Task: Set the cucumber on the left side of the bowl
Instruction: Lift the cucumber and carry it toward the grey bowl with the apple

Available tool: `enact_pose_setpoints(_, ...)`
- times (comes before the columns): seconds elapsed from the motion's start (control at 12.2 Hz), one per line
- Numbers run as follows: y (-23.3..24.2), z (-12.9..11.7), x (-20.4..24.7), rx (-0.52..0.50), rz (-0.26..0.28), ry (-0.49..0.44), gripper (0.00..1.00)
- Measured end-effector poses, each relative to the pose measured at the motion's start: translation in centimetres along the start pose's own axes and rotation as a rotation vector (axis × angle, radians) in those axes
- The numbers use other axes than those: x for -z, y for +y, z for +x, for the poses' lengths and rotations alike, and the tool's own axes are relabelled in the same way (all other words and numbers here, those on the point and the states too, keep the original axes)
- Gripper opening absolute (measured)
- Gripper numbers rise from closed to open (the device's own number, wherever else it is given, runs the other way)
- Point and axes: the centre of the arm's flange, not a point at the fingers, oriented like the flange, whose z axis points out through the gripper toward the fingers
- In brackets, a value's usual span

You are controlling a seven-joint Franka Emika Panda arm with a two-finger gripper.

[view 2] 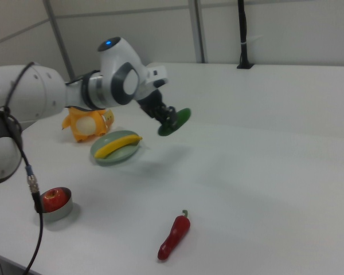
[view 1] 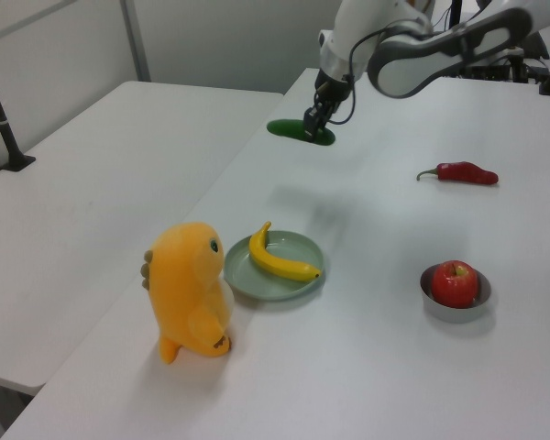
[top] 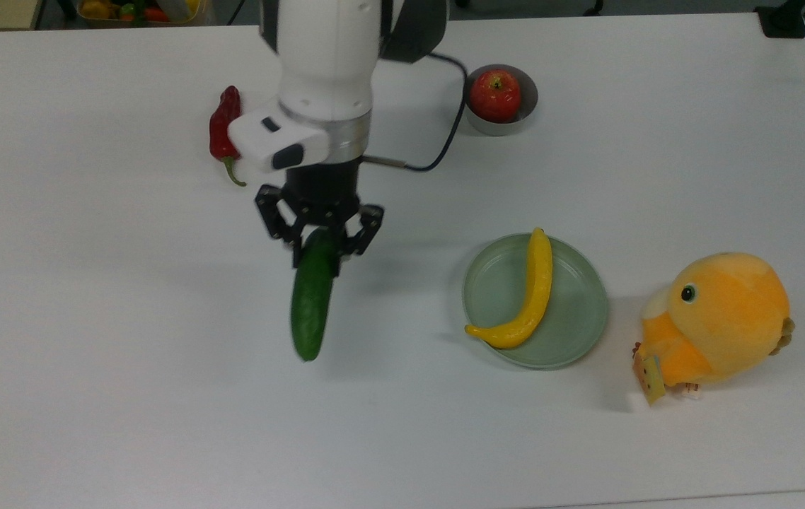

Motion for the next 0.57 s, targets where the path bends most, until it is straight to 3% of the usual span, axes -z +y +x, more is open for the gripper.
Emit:
enact_pose_setpoints(0.25,-5.3,-5.0,2.8,0.049,0.051,-0.079,0.46)
enact_pose_setpoints(0.57,-10.9,-10.8,4.4,0.156,0.055,-0.163,0.46)
